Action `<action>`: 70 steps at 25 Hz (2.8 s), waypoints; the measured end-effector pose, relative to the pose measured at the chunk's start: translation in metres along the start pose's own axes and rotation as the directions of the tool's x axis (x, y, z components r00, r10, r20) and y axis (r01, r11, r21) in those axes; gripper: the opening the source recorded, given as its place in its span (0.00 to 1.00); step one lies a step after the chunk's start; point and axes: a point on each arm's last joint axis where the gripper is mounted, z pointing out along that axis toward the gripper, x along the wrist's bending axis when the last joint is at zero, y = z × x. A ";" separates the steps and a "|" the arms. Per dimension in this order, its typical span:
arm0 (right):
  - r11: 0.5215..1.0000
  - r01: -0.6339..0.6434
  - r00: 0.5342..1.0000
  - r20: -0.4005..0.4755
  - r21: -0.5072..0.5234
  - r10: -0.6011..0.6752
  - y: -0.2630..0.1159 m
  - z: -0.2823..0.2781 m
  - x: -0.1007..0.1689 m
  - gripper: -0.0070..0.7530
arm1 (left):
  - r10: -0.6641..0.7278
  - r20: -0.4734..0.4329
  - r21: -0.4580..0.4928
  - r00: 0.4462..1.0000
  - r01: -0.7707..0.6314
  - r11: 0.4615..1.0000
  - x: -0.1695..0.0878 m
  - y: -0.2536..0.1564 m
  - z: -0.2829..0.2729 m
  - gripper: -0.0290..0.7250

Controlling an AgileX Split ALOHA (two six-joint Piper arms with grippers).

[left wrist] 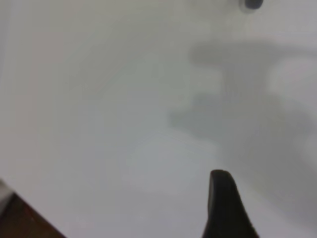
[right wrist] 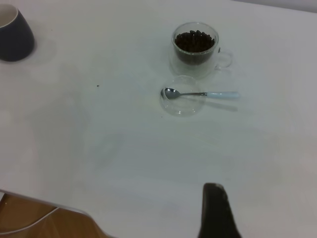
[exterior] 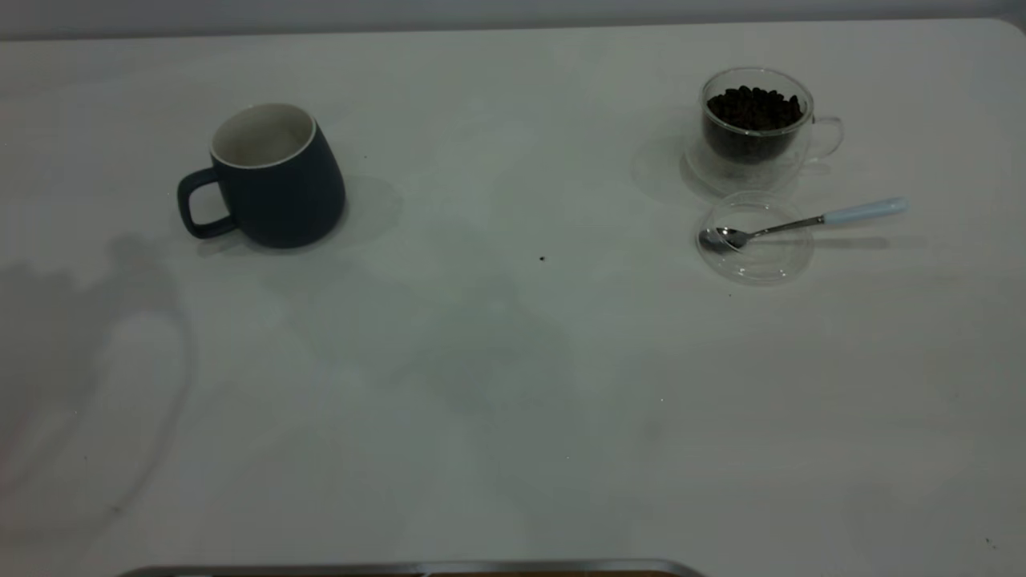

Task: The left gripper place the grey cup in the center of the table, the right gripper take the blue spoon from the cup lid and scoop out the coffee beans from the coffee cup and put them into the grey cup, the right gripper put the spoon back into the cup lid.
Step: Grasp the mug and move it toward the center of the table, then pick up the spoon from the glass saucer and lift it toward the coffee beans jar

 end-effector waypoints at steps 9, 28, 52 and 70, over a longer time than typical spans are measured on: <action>1.000 0.000 1.000 0.000 0.000 0.000 0.000 0.000 0.000 0.70 | 0.185 0.063 0.027 0.981 -0.187 0.982 0.031 0.031 0.084 0.72; 1.000 0.000 1.000 0.001 0.000 0.000 0.000 0.000 0.000 0.70 | 0.537 -0.043 -0.074 0.843 -0.539 0.839 0.001 0.092 0.183 0.72; 1.000 0.000 1.000 0.001 0.000 0.000 0.000 0.000 0.000 0.70 | 0.714 -0.183 -0.218 0.675 -0.737 0.640 -0.105 0.188 0.159 0.72; 1.000 0.000 1.000 0.001 0.000 0.000 0.000 0.000 0.000 0.70 | -0.116 -0.222 -0.358 0.968 0.029 0.933 -0.063 0.075 -0.195 0.72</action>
